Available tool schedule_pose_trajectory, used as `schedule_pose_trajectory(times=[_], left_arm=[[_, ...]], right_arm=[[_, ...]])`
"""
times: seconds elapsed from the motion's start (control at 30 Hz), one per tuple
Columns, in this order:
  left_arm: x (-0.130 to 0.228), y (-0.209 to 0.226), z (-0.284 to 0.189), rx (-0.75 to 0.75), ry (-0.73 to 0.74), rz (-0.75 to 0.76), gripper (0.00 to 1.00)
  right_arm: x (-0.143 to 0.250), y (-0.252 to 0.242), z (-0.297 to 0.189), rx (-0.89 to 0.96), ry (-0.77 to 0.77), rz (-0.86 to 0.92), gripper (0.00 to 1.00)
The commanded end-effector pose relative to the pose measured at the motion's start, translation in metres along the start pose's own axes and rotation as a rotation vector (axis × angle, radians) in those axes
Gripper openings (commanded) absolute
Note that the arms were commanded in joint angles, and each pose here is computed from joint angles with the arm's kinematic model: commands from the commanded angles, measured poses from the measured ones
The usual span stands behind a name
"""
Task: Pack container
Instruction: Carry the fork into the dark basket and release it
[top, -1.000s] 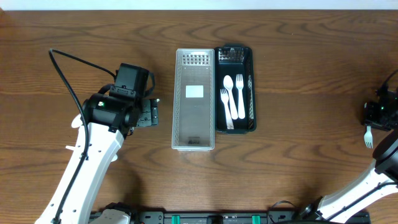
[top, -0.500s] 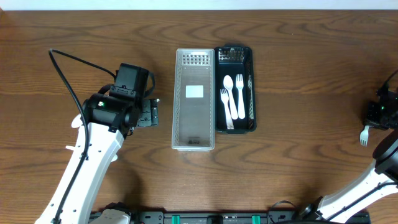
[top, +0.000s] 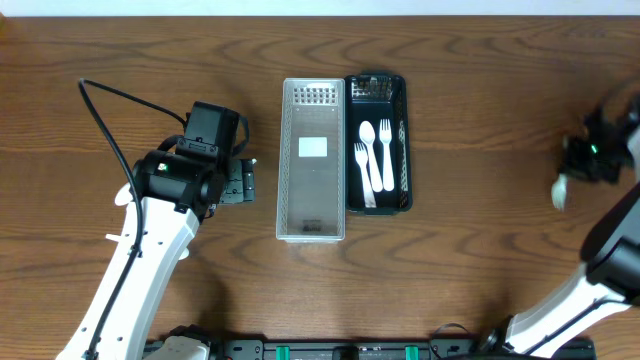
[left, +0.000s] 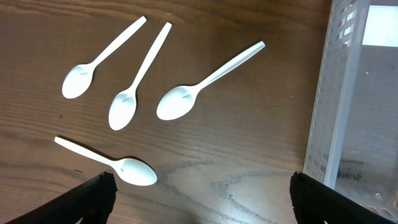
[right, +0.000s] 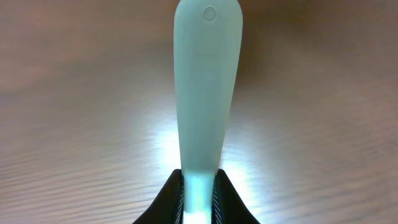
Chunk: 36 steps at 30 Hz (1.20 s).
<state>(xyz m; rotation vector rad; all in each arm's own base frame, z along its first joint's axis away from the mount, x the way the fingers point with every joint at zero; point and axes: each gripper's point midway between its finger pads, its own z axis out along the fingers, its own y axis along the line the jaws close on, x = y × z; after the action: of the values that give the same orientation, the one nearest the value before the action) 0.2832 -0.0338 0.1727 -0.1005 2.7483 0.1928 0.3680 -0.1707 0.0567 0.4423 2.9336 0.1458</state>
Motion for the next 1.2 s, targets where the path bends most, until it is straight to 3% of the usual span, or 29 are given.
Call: schedule_pose_trajectory(times=[0.0,0.23,0.5,0.67,0.93,1.17], left_arm=[[0.001,0.003,0.001,-0.008,0.003,0.002,0.91],[0.001,0.003,0.001,-0.008,0.004,0.002,0.91],[0.001,0.003,0.001,-0.008,0.004,0.002,0.91],[0.001,0.003,0.001,-0.008,0.004,0.002,0.92],[0.005,0.004,0.001,-0.013,0.019,0.006,0.92],[0.006,0.004,0.001,-0.013,0.021,0.008,0.92]], right_arm=[[-0.03,0.079,-0.079,-0.059,-0.206,-0.134,0.01],[-0.002,0.224,-0.15,-0.167,-0.361,-0.344,0.01],[0.065,0.335,-0.135,-0.26,-0.268,-0.544,0.01],[0.087,0.361,-0.093,-0.19,-0.175,-0.564,0.01],[0.1,0.362,-0.021,-0.128,0.001,-0.485,0.02],[0.097,0.365,-0.006,-0.124,0.009,-0.487,0.14]])
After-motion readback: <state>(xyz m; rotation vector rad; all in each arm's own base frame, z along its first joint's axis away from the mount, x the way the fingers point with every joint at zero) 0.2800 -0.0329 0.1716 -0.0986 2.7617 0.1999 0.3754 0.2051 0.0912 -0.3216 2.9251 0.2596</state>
